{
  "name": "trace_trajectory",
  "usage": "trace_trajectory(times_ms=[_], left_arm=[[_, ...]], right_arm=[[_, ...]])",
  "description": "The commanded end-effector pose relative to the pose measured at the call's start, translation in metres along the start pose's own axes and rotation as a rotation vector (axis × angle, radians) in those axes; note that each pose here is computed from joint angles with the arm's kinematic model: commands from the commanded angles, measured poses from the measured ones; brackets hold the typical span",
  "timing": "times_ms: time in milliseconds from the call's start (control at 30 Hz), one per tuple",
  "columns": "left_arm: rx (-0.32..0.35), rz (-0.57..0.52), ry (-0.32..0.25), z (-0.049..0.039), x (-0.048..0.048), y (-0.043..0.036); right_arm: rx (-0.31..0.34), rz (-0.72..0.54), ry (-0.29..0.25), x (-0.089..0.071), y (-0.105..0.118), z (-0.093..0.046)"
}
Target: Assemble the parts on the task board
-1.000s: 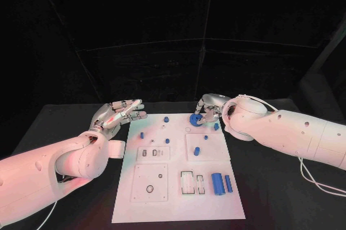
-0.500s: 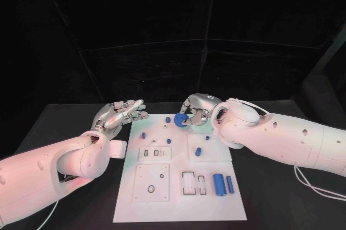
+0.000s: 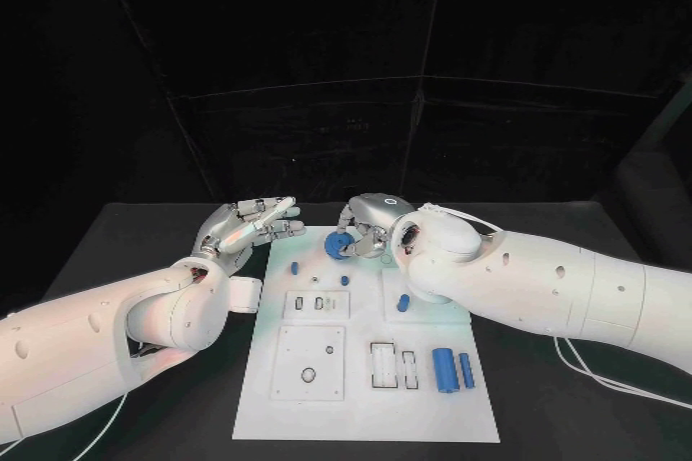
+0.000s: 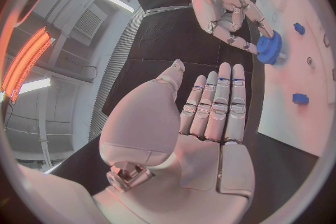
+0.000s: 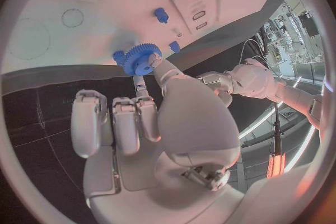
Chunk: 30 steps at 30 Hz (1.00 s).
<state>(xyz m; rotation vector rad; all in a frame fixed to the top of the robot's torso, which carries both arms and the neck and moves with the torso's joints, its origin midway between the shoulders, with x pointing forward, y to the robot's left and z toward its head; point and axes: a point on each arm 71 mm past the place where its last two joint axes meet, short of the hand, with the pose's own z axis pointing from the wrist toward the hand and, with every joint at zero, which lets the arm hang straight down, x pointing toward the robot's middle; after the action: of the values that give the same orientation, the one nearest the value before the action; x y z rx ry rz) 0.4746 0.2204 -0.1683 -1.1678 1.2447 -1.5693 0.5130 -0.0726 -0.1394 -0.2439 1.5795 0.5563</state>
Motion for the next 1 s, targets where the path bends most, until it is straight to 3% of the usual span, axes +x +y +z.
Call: trace_trajectory(times_ms=[33, 467, 1000], left_arm=[[0.007, -0.005, 0.019, 0.0004, 0.0022, -0.0011], [0.005, -0.006, 0.021, 0.0006, 0.0029, -0.0009], [0.003, -0.006, 0.021, 0.0004, 0.0024, -0.0009]], right_arm=[[0.01, -0.043, 0.021, 0.004, 0.001, 0.004], [0.029, -0.071, 0.026, 0.011, 0.006, 0.014], [0.053, -0.086, 0.094, 0.018, 0.003, 0.017]])
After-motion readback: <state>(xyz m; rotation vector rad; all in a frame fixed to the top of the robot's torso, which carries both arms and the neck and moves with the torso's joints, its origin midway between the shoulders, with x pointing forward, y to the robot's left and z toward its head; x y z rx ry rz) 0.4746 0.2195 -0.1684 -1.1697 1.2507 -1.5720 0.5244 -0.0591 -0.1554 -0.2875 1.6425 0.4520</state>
